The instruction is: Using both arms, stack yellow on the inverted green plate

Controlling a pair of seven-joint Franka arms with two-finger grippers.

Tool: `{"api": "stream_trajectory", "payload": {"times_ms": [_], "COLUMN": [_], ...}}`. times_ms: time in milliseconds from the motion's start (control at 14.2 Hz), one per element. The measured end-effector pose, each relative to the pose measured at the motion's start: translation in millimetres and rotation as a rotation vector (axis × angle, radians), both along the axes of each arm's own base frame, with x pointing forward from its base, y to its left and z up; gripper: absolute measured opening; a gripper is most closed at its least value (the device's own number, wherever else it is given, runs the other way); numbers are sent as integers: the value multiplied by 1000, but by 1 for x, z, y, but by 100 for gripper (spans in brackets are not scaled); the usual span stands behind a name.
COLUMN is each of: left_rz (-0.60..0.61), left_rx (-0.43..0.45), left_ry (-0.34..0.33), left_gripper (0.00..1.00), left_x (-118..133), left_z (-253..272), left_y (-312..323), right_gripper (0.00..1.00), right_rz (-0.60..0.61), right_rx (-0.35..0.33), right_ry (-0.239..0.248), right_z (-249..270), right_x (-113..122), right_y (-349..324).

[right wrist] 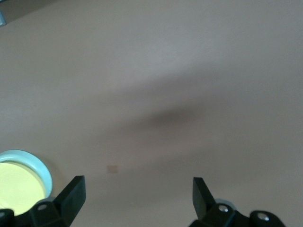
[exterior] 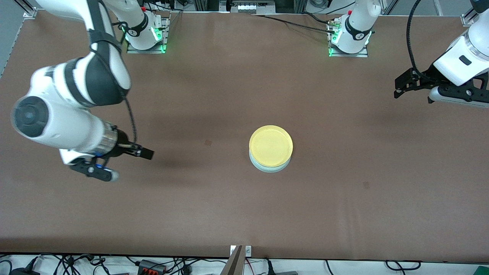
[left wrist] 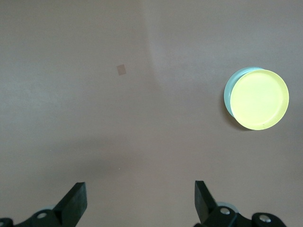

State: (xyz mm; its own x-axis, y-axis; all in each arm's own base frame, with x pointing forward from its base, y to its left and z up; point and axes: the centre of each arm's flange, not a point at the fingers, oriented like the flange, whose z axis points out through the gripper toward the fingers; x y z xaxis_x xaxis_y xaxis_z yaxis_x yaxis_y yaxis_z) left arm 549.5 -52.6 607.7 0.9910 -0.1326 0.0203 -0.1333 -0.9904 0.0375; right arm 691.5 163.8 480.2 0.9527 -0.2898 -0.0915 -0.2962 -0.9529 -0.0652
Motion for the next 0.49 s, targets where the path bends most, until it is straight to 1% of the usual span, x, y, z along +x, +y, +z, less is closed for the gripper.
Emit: {"api": "stream_trajectory", "payload": {"times_ms": [282,353,494], "left_rz": [-1,-1,-1], "left_rx": [0,0,0], "left_ry": [0,0,0], "left_gripper": [100,100,100], "left_x": [0,0,0], "left_z": [0,0,0], "left_y": [-1,-1,-1], "right_gripper": [100,100,100], "right_rz": [16,21,60], "right_rx": [-8,-17,-60], "right_ry": [-37,-52,-87], "right_z": [21,30,54], "right_x": [8,8,3], "right_y": [-75,-95,-132]}}
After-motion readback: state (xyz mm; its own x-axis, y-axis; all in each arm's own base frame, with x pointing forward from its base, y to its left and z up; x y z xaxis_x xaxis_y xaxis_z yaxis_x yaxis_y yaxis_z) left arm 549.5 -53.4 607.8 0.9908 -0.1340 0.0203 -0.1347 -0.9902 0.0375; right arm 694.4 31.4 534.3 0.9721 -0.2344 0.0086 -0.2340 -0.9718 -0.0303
